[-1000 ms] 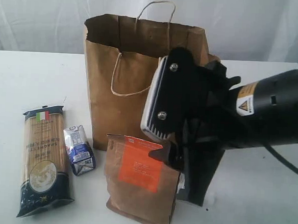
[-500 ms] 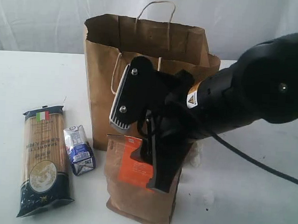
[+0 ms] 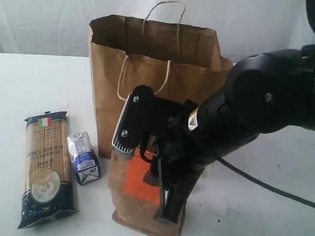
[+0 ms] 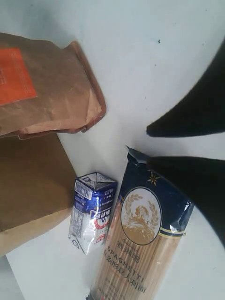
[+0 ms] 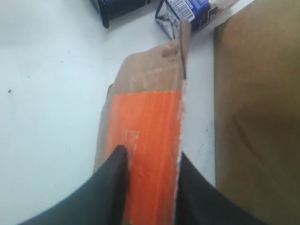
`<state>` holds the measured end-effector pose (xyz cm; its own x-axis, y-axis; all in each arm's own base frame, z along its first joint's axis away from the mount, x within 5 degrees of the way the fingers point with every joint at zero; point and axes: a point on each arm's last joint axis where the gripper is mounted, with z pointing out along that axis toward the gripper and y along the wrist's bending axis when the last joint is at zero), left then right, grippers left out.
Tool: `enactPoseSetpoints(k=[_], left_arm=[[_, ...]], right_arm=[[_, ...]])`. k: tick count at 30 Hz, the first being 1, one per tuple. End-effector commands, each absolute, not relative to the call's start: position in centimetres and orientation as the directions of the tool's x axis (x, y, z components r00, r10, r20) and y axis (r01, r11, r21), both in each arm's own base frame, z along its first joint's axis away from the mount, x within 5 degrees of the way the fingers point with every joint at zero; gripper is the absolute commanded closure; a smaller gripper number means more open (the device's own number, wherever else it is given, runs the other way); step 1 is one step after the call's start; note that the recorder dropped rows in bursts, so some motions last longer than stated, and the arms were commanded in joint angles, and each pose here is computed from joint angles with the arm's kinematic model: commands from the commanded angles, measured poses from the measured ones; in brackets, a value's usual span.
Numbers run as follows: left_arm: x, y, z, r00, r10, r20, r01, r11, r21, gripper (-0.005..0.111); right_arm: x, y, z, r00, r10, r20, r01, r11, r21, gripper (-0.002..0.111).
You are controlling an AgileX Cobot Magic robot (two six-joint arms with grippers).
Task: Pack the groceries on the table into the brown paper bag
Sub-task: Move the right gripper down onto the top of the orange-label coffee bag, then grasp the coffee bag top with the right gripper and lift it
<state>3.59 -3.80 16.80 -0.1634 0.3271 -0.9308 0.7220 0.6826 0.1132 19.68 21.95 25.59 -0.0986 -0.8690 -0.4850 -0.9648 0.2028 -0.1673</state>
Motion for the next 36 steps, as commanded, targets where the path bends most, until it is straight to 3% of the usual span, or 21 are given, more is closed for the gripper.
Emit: enactPoseSetpoints(k=[1, 3, 9, 18, 26, 36], left_arm=[[3.5, -3.8, 16.7, -0.166, 0.327, -0.930, 0.727, 0.678, 0.108, 0.085], [3.5, -3.8, 16.7, -0.166, 0.327, -0.930, 0.727, 0.678, 0.108, 0.085], [3.5, -3.8, 16.7, -0.166, 0.327, -0.930, 0.727, 0.678, 0.108, 0.085], [3.5, -3.8, 16.7, -0.166, 0.327, -0.930, 0.727, 0.678, 0.108, 0.085], [3.5, -3.8, 16.7, -0.166, 0.327, -0.930, 0.727, 0.678, 0.108, 0.085], [3.5, -3.8, 16.7, -0.166, 0.327, -0.930, 0.727, 0.678, 0.108, 0.085]], right_arm=[[19.9, 22.2, 26.1, -0.124, -0.839, -0.530, -0.956, 0.244, -0.163, 0.100], [20.0, 22.3, 26.7, -0.160, -0.801, -0.577, -0.941, 0.300, -0.157, 0.108], [19.5, 21.6, 28.9, -0.266, -0.699, -0.664, -0.893, 0.439, -0.104, 0.108], [15.7, 18.6, 33.5, -0.267, -0.641, -0.719, -0.901, 0.431, -0.051, 0.108], [12.4, 15.0, 38.3, -0.152, -0.505, -0.849, -0.876, 0.467, -0.121, 0.108], [11.3, 11.3, 42.1, -0.026, -0.320, -0.947, -0.724, 0.659, -0.203, 0.108]])
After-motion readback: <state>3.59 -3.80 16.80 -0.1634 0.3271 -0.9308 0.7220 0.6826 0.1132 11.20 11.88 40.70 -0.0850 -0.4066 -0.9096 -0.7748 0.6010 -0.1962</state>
